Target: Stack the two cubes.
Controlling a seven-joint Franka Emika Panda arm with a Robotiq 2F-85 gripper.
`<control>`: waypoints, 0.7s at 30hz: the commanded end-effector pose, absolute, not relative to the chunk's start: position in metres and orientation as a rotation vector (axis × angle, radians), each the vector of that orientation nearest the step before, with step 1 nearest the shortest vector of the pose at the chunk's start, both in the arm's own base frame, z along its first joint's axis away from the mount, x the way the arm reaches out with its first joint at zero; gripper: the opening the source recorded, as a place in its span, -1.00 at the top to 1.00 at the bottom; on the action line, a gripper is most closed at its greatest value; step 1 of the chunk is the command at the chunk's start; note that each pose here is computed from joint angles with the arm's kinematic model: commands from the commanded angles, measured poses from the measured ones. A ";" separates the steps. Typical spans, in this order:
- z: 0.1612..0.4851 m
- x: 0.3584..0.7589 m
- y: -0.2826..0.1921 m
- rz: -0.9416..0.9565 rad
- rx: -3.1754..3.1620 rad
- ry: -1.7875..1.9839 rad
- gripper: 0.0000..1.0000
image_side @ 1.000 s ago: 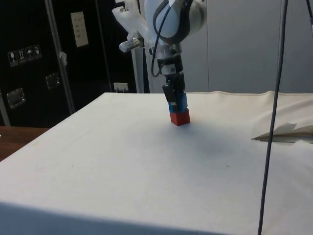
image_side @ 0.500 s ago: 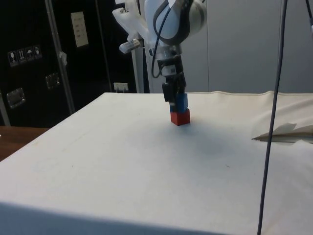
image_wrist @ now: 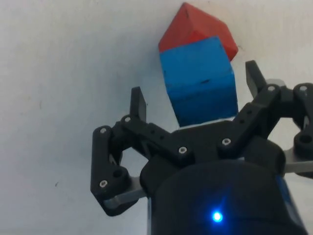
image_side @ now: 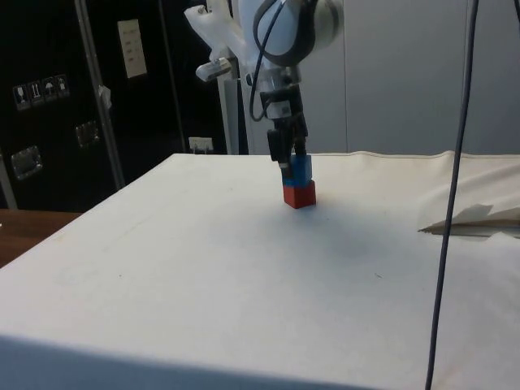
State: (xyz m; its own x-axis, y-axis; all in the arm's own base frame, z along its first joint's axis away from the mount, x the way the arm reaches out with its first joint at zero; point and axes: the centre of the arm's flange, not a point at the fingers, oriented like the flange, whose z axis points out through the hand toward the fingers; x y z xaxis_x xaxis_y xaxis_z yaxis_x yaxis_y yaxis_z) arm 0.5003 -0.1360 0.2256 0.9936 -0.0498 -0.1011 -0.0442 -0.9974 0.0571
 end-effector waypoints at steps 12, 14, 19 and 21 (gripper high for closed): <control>0.274 0.495 -0.124 -0.148 3.085 -0.058 -1.00; 0.281 0.496 -0.122 -0.145 3.088 -0.052 -1.00; 0.298 0.497 -0.112 -0.142 3.093 -0.021 -1.00; 0.304 0.498 -0.109 -0.139 3.095 -0.005 -1.00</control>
State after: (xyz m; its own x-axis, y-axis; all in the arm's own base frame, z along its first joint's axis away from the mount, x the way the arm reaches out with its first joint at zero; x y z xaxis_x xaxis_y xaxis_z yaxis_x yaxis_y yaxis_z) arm 0.4976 -0.1112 0.3006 0.9965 -0.0098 -0.0831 -0.0068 -0.9993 0.0364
